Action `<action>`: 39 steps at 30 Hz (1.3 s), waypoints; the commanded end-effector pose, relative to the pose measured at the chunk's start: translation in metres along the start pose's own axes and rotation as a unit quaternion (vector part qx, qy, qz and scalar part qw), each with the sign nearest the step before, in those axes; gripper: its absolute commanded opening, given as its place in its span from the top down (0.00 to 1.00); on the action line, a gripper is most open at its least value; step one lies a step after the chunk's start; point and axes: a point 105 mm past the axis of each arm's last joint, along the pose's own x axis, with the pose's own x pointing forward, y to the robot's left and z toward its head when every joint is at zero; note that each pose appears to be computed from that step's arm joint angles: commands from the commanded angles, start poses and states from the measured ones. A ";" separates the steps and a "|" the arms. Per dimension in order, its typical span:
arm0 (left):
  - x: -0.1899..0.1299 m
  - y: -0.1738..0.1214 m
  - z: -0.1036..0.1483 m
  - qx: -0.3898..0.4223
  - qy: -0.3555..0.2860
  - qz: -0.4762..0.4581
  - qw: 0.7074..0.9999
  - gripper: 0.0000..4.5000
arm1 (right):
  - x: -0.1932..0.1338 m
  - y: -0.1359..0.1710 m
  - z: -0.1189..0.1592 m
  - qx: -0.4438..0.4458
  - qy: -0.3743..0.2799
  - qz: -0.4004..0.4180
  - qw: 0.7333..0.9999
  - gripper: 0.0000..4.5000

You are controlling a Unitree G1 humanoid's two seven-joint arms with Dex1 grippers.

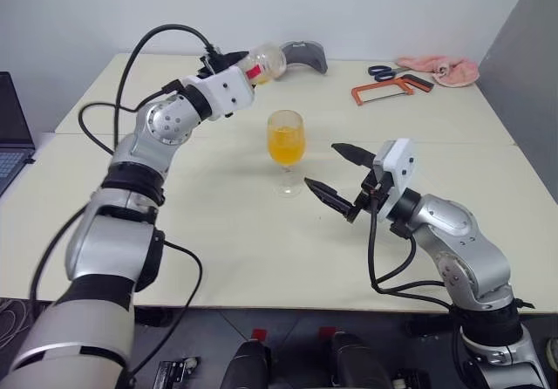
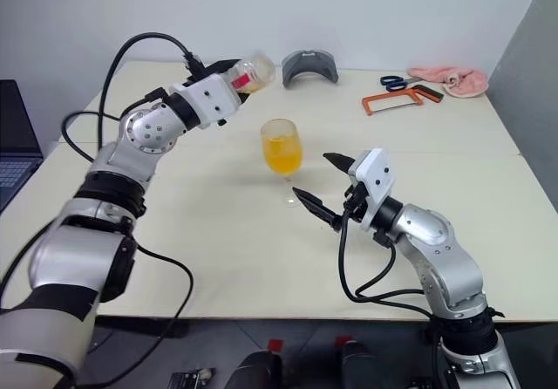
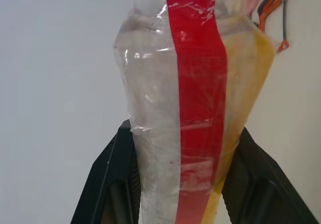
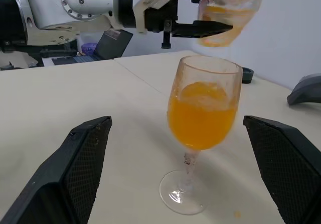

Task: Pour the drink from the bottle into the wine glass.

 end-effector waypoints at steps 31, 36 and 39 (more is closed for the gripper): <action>-0.150 -0.023 -0.129 -0.397 0.174 0.142 0.890 0.62 | 0.066 0.053 0.014 0.008 0.043 0.119 0.992 0.00; -0.153 -0.026 -0.129 -0.401 0.165 0.141 0.890 0.26 | 0.066 0.051 0.013 0.007 0.044 0.112 0.993 0.00; -0.152 -0.026 -0.127 -0.397 0.162 0.138 0.893 0.05 | 0.065 0.050 0.013 0.006 0.046 0.109 0.993 0.00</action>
